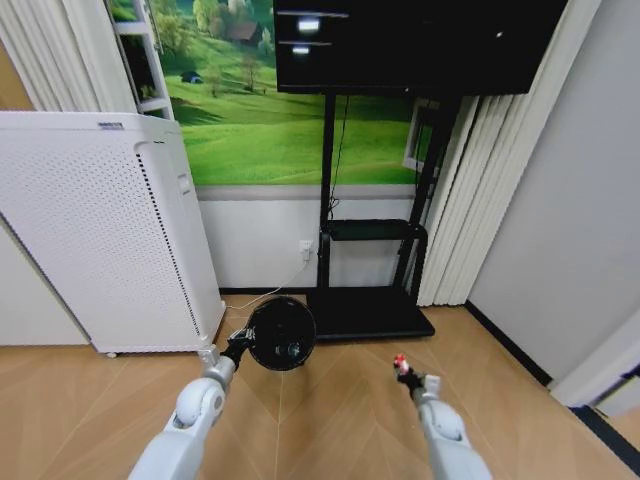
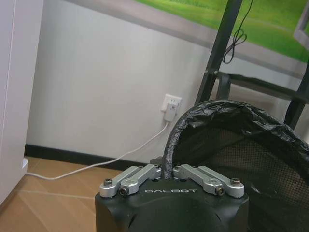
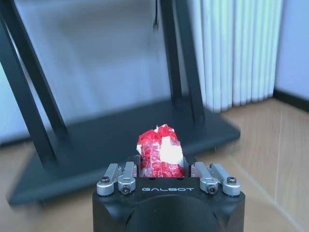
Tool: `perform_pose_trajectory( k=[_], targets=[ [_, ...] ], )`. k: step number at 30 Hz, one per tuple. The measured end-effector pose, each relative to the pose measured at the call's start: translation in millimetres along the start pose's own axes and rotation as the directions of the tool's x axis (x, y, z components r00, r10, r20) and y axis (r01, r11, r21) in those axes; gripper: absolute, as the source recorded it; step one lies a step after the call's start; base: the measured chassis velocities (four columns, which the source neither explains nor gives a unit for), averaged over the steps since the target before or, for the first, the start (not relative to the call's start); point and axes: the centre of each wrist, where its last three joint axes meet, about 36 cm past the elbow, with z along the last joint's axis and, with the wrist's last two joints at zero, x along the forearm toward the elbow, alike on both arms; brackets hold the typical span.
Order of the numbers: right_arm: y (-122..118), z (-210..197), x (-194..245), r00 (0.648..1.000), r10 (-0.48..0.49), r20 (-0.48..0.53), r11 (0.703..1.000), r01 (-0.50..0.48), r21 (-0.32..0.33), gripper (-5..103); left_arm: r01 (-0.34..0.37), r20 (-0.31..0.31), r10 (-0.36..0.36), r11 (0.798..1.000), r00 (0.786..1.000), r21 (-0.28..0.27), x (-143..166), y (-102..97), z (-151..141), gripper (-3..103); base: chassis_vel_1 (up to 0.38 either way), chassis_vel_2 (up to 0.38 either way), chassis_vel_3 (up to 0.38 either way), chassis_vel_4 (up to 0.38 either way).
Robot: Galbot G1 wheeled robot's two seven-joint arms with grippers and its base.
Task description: Pick up the trash bin and place the garbage on the floor into it.
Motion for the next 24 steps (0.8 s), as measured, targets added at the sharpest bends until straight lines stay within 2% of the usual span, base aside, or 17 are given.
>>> perform_pose_trajectory(
  k=[2, 4, 5, 6, 7, 9, 10, 13, 14, 15, 16, 19, 20, 22, 24],
  targets=[
    [7, -35, 27, 0.996, -0.039, 0.085, 0.999, 0.042, -0.034, 44, 0.0, -0.009, 0.0, 1.0, 1.0, 0.006, -5, -3.3, 4, 4, 0.0, 0.0, 0.0, 0.0],
    [12, -44, 38, 0.992, -0.059, 0.107, 0.997, 0.063, -0.041, 44, -0.002, -0.013, 0.003, 1.0, 1.0, 0.011, -7, -5.7, 6, 4, 0.0, 0.0, 0.0, 0.0],
    [24, -56, 61, 0.986, -0.102, 0.133, 0.993, 0.109, -0.04, 44, -0.009, -0.027, 0.009, 1.0, 1.0, 0.021, -12, -12.3, 9, 4, 0.0, 0.0, 0.0, 0.0],
    [24, -56, 61, 0.986, -0.102, 0.133, 0.993, 0.109, -0.04, 44, -0.009, -0.027, 0.009, 1.0, 1.0, 0.021, -12, -12.3, 9, 4, 0.0, 0.0, 0.0, 0.0],
    [34, -60, 76, 0.98, -0.14, 0.142, 0.989, 0.146, -0.027, 44, -0.02, -0.04, 0.021, 0.999, 0.999, 0.034, -16, -19.8, 11, 4, 0.0, 0.0, 0.0, 0.0],
    [60, -71, 105, 0.957, -0.25, 0.148, 0.968, 0.253, 0.002, 44, -0.051, -0.08, 0.056, 0.996, 0.995, 0.074, -26, -43.5, 17, 4, 0.0, 0.0, 0.0, 0.0],
    [60, -71, 105, 0.957, -0.25, 0.148, 0.968, 0.253, 0.002, 44, -0.051, -0.08, 0.056, 0.996, 0.995, 0.074, -26, -43.5, 17, 4, 0.0, 0.0, 0.0, 0.0],
    [90, -85, 133, 0.906, -0.402, 0.133, 0.915, 0.404, 0.018, 44, -0.083, -0.12, 0.093, 0.993, 0.988, 0.082, -40, -73.8, 28, 4, 0.0, 0.0, 0.0, 0.0],
    [90, -85, 133, 0.906, -0.402, 0.133, 0.915, 0.404, 0.018, 44, -0.083, -0.12, 0.093, 0.993, 0.988, 0.082, -40, -73.8, 28, 4, 0.0, 0.0, 0.0, 0.0],
    [98, -88, 138, 0.885, -0.449, 0.121, 0.893, 0.449, 0.023, 44, -0.091, -0.128, 0.101, 0.992, 0.987, 0.083, -44, -82.2, 31, 4, 0.0, 0.0, 0.0, 0.0],
    [98, -88, 138, 0.885, -0.449, 0.121, 0.893, 0.449, 0.023, 44, -0.091, -0.128, 0.101, 0.992, 0.987, 0.083, -44, -82.2, 31, 4, 0.0, 0.0, 0.0, 0.0],
    [124, -82, 140, 0.846, -0.529, 0.065, 0.849, 0.527, 0.046, 44, -0.115, -0.145, 0.128, 0.989, 0.981, 0.095, -58, -111.1, 37, 4, 0.0, 0.0, 0.0, 0.0],
    [124, -82, 140, 0.846, -0.529, 0.065, 0.849, 0.527, 0.046, 44, -0.115, -0.145, 0.128, 0.989, 0.981, 0.095, -58, -111.1, 37, 4, 0.0, 0.0, 0.0, 0.0],
    [142, -64, 130, 0.835, -0.55, 0.007, 0.834, 0.548, 0.063, 44, -0.135, -0.151, 0.149, 0.986, 0.977, 0.098, -68, -128.4, 39, 4, 0.0, 0.0, 0.0, 0.0],
    [148, -56, 121, 0.838, -0.545, -0.012, 0.835, 0.544, 0.077, 44, -0.143, -0.152, 0.156, 0.985, 0.976, 0.095, -71, -132.8, 38, 4, 0.0, 0.0, 0.0, 0.0]
  ],
)
